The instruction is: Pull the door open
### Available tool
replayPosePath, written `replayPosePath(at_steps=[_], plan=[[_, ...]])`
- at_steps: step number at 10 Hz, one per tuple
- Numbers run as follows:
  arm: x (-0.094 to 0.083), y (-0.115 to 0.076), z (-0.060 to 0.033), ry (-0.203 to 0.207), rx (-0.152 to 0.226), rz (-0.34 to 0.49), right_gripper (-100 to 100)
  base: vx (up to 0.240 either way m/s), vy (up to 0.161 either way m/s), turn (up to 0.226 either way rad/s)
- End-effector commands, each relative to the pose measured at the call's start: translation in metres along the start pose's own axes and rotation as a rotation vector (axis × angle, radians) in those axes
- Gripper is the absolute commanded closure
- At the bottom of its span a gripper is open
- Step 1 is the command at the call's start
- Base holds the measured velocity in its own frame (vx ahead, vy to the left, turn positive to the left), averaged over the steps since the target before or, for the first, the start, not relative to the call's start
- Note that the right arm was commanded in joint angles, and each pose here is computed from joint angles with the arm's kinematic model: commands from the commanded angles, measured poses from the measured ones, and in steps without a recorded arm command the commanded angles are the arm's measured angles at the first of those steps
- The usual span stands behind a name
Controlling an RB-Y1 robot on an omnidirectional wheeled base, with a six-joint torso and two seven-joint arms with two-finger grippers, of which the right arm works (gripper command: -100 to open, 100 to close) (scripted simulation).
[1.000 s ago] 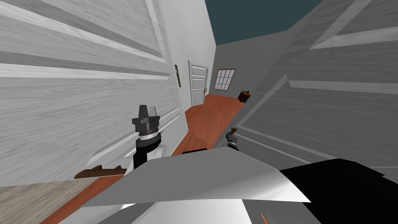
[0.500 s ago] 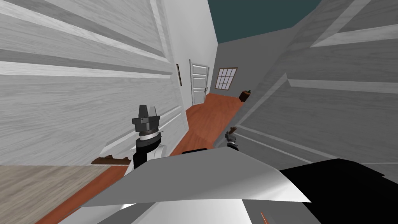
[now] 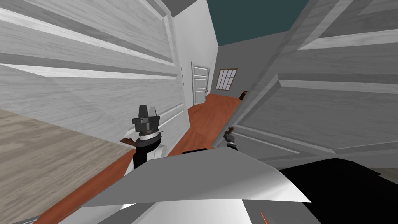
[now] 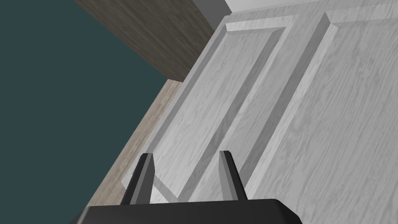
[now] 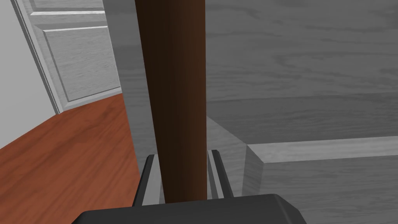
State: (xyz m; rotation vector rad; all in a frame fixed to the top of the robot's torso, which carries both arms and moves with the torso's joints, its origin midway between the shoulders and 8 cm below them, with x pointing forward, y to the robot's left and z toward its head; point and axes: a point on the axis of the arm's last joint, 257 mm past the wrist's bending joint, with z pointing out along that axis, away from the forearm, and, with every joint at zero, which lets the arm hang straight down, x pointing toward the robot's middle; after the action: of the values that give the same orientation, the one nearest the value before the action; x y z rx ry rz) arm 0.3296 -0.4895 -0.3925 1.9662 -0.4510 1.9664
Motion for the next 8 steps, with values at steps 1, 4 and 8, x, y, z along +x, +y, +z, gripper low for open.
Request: replayPosePath(at_steps=[1,4,8], plan=[[0.001,-0.006,-0.0011,0.001,0.026,0.003,100,-0.207,-0.004,0.059],[-0.001,-0.016,-0.0056,-0.006,0.063,0.004,100,-0.128,0.010,0.036],[0.001,-0.034,-0.0154,-0.001,0.140,0.003,100,-0.228,-0.013,0.063]])
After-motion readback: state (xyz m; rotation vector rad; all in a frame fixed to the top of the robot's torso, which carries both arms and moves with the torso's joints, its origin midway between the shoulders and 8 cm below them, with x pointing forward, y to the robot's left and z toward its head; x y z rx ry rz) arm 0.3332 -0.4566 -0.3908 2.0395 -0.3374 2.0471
